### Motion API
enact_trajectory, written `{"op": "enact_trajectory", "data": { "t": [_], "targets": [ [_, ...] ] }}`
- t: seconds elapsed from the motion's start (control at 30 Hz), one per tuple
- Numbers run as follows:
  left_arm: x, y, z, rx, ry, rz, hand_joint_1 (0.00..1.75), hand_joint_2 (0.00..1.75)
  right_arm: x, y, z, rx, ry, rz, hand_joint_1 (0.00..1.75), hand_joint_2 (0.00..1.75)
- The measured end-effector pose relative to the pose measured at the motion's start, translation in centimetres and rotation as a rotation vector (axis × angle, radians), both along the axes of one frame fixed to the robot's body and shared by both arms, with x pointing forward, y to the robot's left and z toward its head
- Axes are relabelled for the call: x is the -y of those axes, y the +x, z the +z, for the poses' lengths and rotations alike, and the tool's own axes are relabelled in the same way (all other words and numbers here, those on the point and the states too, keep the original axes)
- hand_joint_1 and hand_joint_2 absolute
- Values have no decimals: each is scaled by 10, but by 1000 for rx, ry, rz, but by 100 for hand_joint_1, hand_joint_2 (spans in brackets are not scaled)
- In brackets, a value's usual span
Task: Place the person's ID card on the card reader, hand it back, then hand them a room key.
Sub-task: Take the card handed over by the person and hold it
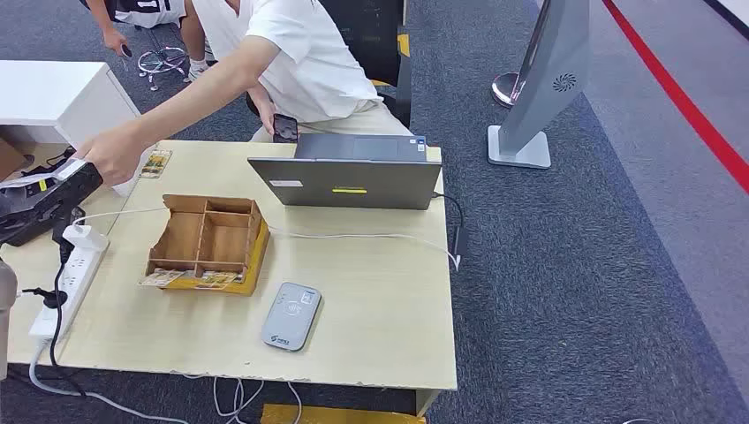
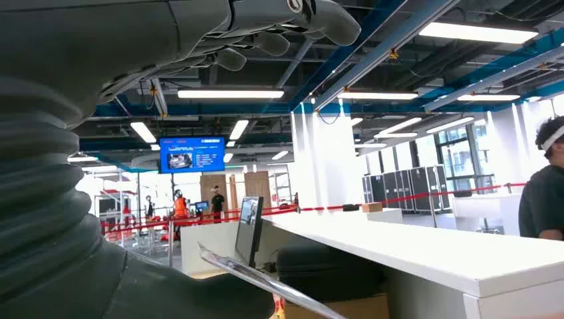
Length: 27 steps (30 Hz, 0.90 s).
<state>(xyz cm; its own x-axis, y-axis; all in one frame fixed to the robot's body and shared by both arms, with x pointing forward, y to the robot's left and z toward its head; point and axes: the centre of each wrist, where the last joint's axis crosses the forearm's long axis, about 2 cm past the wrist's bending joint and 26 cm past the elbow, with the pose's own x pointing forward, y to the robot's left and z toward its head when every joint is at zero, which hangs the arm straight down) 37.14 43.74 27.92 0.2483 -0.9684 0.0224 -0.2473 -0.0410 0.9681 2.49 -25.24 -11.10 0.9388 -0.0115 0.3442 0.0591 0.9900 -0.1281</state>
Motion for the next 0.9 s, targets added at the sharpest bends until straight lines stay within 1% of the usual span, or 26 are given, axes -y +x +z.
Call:
{"op": "enact_trajectory", "data": {
  "t": [0.07, 0.1, 0.2, 0.23, 0.47, 0.9],
  "targets": [
    [-1, -1, -1, -4, 3, 2, 0, 175, 0, 0, 0, 0, -1, 4, 0, 175],
    [-2, -2, -3, -8, 6, 3, 6, 175, 0, 0, 0, 0, -1, 8, 0, 175],
    [-6, -6, -8, -18, 17, 6, 137, 175, -1, 0, 0, 0, -1, 12, 0, 175],
    [-7, -7, -10, -20, 21, 6, 175, 175, -1, 0, 0, 0, -1, 13, 0, 175],
    [-12, -17, -19, -40, 39, -16, 175, 175, -2, 0, 0, 10, -1, 23, 0, 175],
    [-17, -23, -17, -44, 55, -34, 175, 175, -1, 0, 0, 31, -7, 10, 0, 175]
  ]
}}
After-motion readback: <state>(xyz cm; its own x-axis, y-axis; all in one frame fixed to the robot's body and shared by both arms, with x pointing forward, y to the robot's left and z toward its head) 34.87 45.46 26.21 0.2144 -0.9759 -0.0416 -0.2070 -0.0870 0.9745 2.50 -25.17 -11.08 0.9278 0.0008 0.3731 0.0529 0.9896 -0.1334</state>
